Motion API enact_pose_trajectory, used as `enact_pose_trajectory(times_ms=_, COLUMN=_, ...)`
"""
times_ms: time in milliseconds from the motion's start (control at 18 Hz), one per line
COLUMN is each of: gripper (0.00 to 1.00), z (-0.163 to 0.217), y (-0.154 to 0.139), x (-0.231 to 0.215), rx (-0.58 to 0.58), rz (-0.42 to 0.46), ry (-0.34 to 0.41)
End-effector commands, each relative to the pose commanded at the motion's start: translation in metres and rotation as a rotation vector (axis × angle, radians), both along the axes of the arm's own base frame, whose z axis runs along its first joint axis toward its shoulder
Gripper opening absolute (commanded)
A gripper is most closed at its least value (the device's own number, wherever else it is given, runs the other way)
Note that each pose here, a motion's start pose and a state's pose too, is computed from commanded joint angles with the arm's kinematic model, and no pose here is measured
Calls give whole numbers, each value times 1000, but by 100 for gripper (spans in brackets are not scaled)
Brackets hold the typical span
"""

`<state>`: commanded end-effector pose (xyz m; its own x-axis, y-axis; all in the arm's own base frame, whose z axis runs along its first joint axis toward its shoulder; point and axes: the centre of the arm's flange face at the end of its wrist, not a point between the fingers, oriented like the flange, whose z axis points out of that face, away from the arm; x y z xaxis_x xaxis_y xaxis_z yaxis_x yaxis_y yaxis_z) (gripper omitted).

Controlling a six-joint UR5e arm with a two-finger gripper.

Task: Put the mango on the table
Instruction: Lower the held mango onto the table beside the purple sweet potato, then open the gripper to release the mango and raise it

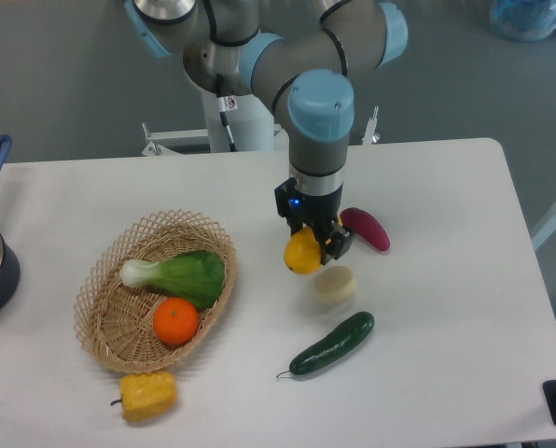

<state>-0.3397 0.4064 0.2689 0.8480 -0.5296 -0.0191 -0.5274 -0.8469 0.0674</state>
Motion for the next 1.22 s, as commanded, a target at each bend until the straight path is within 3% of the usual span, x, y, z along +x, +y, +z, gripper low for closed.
enact_pose_trajectory(times_ms=389, gripper=26, z=-42, y=-16, x=25, rx=-62, rz=-52, ry=-76)
enact_pose_trajectory(times_ms=611, gripper=26, z=-46, y=-12, x=33, rx=-60, rz=-64, ry=-90)
enact_pose_trajectory(times_ms=667, gripper=28, z=-45, y=-11, x=34, rx=-59, rz=-64, ry=-88)
enact_pose_trajectory(times_ms=778, gripper=42, z=-47, y=-11, x=35, rx=-61, rz=-60, ry=-90)
enact_pose_trajectory(times_ms=889, gripper=49, z=-48, y=-11, x=35, rx=-62, rz=-58, ry=-91)
enact_pose_trajectory(times_ms=1222, gripper=49, z=-47, y=-11, x=34, rx=-60, rz=-57, ry=-89)
